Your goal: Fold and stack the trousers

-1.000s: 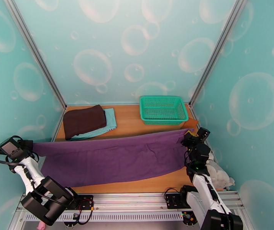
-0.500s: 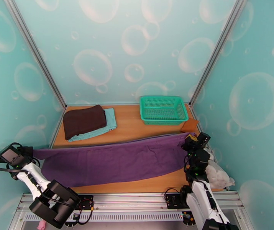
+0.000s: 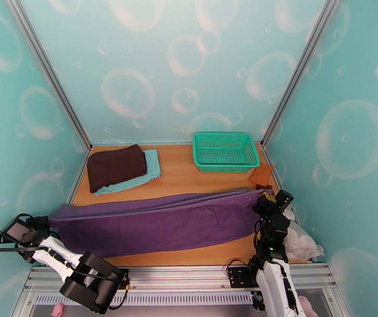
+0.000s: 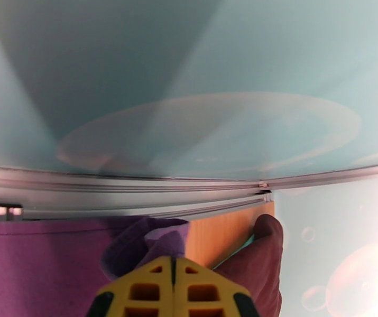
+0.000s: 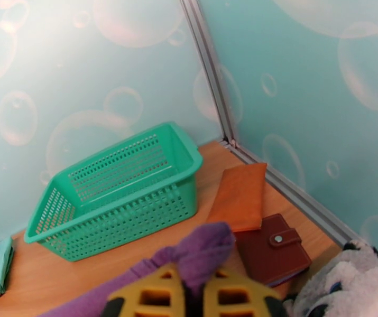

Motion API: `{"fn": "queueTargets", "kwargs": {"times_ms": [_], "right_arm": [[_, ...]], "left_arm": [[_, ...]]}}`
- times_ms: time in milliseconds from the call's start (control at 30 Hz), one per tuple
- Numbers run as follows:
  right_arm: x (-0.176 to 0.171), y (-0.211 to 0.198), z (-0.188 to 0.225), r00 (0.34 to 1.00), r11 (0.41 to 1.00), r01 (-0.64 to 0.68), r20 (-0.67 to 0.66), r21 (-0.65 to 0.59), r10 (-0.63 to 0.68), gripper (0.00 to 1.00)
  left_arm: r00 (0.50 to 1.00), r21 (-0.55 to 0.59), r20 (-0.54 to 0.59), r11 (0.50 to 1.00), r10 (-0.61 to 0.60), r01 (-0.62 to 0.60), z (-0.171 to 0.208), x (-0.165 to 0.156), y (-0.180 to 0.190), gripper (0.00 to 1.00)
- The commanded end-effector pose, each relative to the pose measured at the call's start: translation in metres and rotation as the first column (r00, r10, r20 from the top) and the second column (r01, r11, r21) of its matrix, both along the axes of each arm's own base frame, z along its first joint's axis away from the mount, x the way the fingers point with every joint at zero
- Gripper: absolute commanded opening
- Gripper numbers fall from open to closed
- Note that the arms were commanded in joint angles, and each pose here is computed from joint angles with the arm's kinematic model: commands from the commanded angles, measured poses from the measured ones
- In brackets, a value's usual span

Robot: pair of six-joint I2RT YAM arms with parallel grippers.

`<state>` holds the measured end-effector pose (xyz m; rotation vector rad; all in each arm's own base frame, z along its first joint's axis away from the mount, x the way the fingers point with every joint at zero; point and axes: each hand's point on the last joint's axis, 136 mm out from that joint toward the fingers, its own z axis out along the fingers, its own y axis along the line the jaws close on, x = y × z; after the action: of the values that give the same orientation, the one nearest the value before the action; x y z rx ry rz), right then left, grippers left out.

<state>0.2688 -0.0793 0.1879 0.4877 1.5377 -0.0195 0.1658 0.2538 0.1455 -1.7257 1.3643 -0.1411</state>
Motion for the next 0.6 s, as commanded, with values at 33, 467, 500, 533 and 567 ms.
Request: {"fn": "queueTargets", "kwargs": {"times_ms": [33, 467, 500, 533, 567], "right_arm": [[-0.013, -0.011, 0.0, 0.996, 0.996, 0.067, 0.048, 0.057, -0.07, 0.14], [-0.044, -0.02, 0.006, 0.981, 0.984, 0.164, 0.097, 0.068, -0.17, 0.41], [-0.047, -0.022, 0.008, 0.977, 0.981, 0.18, 0.101, 0.066, -0.186, 0.44], [-0.049, -0.024, 0.01, 0.974, 0.979, 0.192, 0.111, 0.066, -0.198, 0.48], [-0.05, -0.025, 0.012, 0.972, 0.978, 0.197, 0.116, 0.063, -0.204, 0.52]], "left_arm": [[0.999, -0.01, 0.036, 1.0, 0.029, -0.029, -0.007, -0.008, 0.004, 0.0], [0.993, -0.049, 0.121, 0.999, -0.005, 0.011, 0.0, -0.004, -0.005, 0.06], [0.99, -0.053, 0.137, 0.998, -0.023, 0.03, 0.001, -0.001, -0.009, 0.1], [0.988, -0.051, 0.151, 0.997, -0.042, 0.05, 0.004, 0.001, -0.012, 0.16], [0.985, -0.054, 0.162, 0.996, -0.056, 0.065, 0.006, 0.003, -0.015, 0.2]]}}
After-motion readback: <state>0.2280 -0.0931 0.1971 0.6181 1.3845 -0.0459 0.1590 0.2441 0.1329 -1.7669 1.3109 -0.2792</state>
